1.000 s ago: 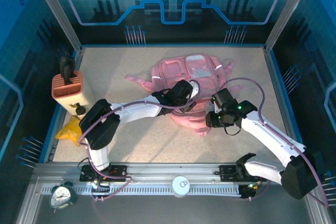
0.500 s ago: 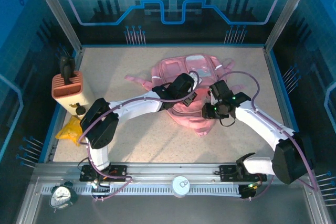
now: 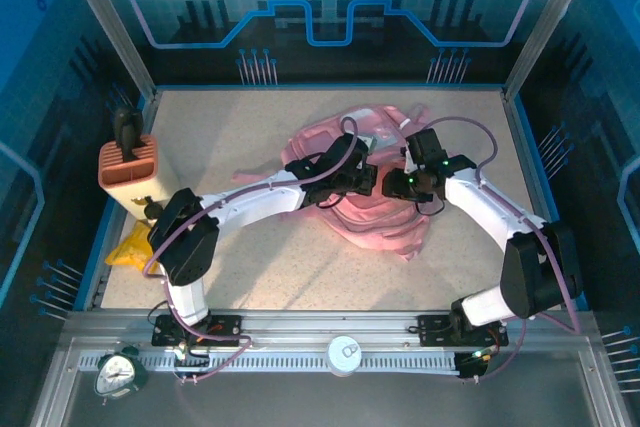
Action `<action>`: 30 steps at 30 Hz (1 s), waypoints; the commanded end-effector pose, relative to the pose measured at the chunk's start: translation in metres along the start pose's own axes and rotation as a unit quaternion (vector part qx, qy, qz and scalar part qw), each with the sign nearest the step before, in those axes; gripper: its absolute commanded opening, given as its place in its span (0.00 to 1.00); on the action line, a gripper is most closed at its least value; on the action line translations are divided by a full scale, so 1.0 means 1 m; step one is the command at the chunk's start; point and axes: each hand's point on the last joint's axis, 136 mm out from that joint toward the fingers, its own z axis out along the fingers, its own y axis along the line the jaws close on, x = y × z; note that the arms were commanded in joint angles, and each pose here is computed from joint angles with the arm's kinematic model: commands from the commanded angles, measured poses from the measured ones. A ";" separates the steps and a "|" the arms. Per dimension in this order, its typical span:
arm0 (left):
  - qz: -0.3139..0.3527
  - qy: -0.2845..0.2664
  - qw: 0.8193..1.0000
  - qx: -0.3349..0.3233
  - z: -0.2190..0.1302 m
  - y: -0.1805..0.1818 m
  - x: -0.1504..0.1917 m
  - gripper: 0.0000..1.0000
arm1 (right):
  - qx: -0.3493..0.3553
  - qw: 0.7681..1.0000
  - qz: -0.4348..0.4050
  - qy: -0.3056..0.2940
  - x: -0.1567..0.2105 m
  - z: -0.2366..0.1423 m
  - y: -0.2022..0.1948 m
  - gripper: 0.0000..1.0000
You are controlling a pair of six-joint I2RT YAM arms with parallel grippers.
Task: Pack the student bag
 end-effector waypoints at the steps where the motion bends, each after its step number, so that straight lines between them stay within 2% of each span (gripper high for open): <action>1: -0.079 -0.028 0.995 0.062 -0.024 -0.033 -0.023 0.00 | -0.086 0.995 0.006 -0.044 -0.027 -0.009 0.033 0.55; 3: -0.079 -0.037 0.994 0.062 -0.027 -0.034 -0.028 0.00 | -0.098 0.994 0.011 -0.036 -0.023 -0.010 0.037 0.63; 6: -0.080 -0.040 0.995 0.046 -0.030 -0.028 -0.029 0.00 | -0.131 0.990 0.017 -0.041 -0.019 -0.018 0.040 0.64; 9: -0.084 -0.039 0.995 0.042 -0.031 -0.023 -0.028 0.00 | -0.151 0.987 0.041 -0.035 -0.011 -0.018 0.031 0.55; 13: -0.091 -0.032 0.994 0.051 -0.029 -0.026 -0.025 0.00 | -0.094 0.994 0.042 -0.022 -0.005 -0.003 0.006 0.41; 16: -0.096 -0.030 0.993 0.056 -0.029 -0.027 -0.023 0.00 | -0.119 0.992 0.047 -0.009 -0.005 0.009 0.015 0.33; 23: -0.124 -0.036 0.991 0.027 -0.028 -0.010 -0.020 0.00 | -0.217 0.976 0.028 -0.009 -0.015 0.016 0.065 0.30; 27: -0.141 -0.017 0.989 0.027 -0.028 -0.002 -0.010 0.00 | -0.185 0.982 0.017 -0.025 -0.006 0.006 0.050 0.34; 29: -0.152 -0.019 0.988 0.033 -0.032 0.000 -0.007 0.20 | -0.165 0.986 0.017 -0.029 0.004 -0.001 0.035 0.35; 30: -0.157 -0.020 0.987 0.040 -0.036 0.000 -0.006 0.27 | -0.150 0.988 0.015 -0.039 0.007 -0.008 0.026 0.38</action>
